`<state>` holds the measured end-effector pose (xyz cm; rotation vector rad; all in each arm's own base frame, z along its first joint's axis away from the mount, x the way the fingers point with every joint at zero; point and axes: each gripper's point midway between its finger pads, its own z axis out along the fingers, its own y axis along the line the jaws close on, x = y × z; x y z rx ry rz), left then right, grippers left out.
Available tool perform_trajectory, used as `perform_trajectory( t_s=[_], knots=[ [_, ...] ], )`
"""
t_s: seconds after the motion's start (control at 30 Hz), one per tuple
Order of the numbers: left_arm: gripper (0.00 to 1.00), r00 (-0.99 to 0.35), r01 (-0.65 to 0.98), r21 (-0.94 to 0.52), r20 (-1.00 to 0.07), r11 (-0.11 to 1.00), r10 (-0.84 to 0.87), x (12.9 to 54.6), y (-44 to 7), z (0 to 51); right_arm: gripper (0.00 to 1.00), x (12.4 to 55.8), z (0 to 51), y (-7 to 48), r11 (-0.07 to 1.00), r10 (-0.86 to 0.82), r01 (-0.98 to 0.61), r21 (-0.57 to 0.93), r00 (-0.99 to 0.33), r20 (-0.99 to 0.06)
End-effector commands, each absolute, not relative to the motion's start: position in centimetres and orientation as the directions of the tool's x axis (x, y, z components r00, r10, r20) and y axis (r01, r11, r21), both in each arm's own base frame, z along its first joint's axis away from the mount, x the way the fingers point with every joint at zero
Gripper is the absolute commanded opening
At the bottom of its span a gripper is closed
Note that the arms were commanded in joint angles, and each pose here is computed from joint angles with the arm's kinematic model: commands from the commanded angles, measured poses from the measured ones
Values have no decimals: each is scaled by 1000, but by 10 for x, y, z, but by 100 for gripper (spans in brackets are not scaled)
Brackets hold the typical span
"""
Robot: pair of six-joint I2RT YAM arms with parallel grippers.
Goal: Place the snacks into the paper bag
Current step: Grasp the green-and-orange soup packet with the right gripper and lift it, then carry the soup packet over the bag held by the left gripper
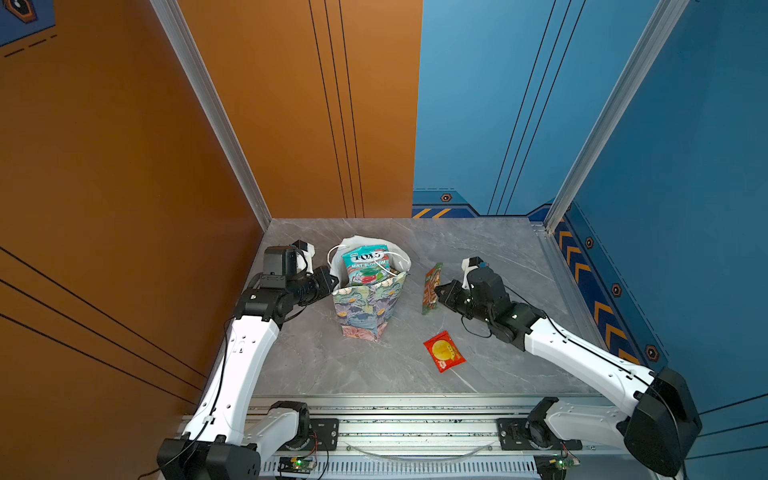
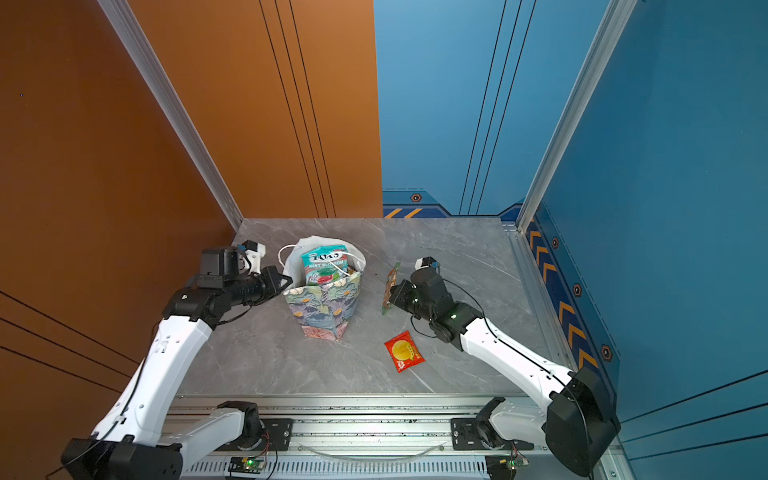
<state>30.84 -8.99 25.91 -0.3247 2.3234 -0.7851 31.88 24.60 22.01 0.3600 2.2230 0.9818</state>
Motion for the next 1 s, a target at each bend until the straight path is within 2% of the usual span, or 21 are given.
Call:
perform_trajectory(
  t_s=[0.0,0.07,0.17,0.6,0.77,0.97],
  knots=[
    [0,-727,38,-639,-546,769,-417,310,-94,280,0,337,255,244,741,417,-122,661,-687,-595],
    [0,-726,39,-639,-547,769,-417,310,-94,281,0,351,274,242,776,385,-154,612,-653,-652],
    [0,-727,39,-638,-546,769,-417,310,-94,280,0,370,306,248,767,380,-212,606,-610,-695],
    [0,-728,36,-639,-543,768,-418,310,-94,279,0,428,377,295,742,347,-365,562,-509,-788],
    [0,-729,29,-639,-540,769,-421,310,-93,277,0,433,397,322,712,319,-433,553,-502,-804],
    [0,-729,31,-639,-541,769,-420,309,-93,277,0,418,425,357,652,287,-527,544,-493,-821]
  ],
)
